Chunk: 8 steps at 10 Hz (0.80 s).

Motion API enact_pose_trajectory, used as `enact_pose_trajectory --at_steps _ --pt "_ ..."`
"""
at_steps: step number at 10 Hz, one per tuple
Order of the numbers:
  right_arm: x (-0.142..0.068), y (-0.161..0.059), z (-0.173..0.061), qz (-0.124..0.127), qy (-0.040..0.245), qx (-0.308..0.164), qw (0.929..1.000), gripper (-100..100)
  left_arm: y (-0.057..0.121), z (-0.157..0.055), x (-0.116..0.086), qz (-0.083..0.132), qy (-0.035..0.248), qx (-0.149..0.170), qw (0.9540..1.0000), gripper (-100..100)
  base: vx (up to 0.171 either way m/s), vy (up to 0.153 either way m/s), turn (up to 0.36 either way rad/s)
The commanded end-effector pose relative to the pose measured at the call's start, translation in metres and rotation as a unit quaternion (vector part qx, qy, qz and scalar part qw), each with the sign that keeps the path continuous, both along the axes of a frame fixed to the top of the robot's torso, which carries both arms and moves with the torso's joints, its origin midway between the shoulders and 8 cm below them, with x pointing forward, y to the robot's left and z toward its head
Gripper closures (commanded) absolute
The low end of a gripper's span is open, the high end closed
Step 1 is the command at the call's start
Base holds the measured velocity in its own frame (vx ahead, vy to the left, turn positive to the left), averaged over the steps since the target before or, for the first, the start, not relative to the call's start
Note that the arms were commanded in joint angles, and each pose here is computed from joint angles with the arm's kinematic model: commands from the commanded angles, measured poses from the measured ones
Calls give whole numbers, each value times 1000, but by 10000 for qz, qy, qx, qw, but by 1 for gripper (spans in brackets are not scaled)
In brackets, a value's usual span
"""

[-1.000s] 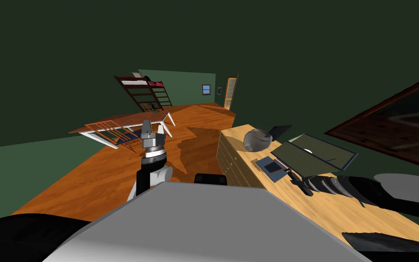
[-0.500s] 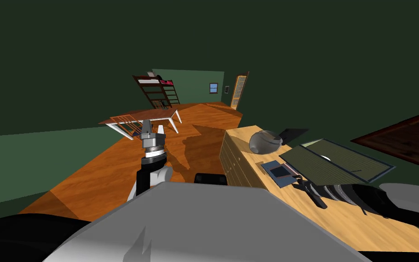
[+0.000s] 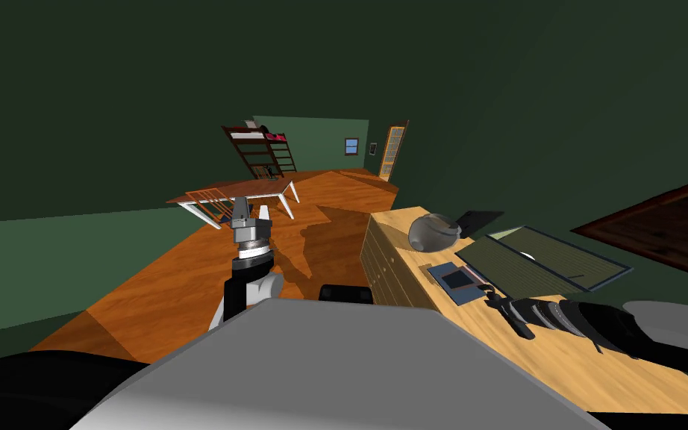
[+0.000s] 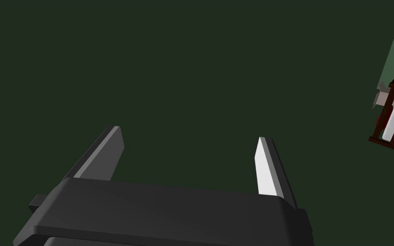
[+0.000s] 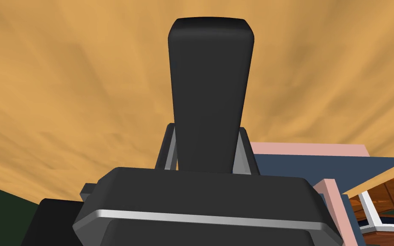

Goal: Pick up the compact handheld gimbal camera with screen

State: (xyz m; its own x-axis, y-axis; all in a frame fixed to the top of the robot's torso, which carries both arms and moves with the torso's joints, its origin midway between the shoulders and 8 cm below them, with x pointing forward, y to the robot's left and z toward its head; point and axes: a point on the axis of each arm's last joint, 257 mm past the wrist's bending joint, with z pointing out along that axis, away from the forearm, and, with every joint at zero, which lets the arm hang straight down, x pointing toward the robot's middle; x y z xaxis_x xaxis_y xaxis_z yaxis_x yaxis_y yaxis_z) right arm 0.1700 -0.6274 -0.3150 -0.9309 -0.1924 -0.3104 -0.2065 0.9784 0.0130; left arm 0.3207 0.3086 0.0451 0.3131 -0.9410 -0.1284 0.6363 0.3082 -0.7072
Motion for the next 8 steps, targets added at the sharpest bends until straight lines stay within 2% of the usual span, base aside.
enact_pose_trajectory --at_steps 1,2,3,5,6,7,8 --pt "0 0 0 0 0 0 10000 100 0 0 0 0 0 0 10000 0 0 0 0" --pt "0 0 0 -1 0 1 10000 0 0 0 0 0 0 0 10000 0 0 0 0" --pt "4 2 4 93 0 -3 10000 100 0 0 0 0 0 0 10000 0 35 7 -201" --pt "16 9 16 377 7 -6 9993 100 0 0 0 1 1 0 10000 0 102 15 -324" --pt "18 11 18 434 9 -6 9991 100 0 0 0 1 1 0 10000 0 78 11 -205" --pt "15 9 15 374 18 -3 9993 100 0 0 0 1 0 0 10000 0 25 4 -26" --pt "15 9 16 386 18 -1 9993 0 0 0 0 0 0 0 10000 0 0 0 0"
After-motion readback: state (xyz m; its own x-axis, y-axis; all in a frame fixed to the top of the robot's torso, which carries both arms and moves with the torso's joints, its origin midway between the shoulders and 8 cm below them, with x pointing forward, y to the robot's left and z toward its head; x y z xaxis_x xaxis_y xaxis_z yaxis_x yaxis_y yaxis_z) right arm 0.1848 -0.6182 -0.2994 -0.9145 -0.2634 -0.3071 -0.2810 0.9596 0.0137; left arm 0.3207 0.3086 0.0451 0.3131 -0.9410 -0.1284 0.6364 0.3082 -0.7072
